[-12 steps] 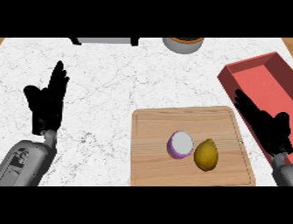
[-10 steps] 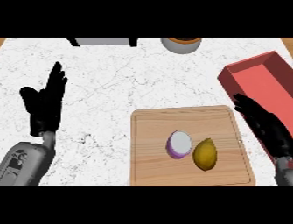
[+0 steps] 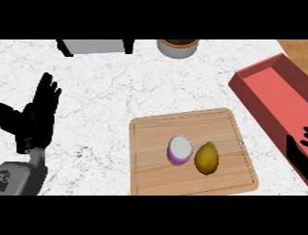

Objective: Pick the can from the cutting board and place it in the cardboard box

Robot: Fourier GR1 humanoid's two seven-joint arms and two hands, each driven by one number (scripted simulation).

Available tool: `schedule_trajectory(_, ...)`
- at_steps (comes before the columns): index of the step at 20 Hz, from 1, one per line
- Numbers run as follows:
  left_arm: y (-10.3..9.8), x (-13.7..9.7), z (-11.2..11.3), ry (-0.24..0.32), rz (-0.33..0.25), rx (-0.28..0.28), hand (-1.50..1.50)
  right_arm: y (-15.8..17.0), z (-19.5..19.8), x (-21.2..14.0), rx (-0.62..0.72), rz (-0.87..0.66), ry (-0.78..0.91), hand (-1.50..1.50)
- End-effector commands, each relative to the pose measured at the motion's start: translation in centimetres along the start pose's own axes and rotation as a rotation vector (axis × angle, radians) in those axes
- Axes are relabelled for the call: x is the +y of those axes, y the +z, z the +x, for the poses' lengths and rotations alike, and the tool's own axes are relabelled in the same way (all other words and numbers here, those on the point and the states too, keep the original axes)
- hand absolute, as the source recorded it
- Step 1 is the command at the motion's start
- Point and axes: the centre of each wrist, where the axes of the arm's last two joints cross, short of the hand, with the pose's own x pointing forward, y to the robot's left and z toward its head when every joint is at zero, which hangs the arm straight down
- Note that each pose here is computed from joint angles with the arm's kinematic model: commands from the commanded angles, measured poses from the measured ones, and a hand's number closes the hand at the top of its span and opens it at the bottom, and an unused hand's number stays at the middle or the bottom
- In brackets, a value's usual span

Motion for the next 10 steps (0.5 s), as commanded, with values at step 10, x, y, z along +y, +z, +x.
schedule_trajectory(10, 1.5, 0.7, 0.8, 0.045, -0.112, -0.018, 0.00, 11.5, 3.6, -4.3, 0.024, 0.230, 0.414, -1.50)
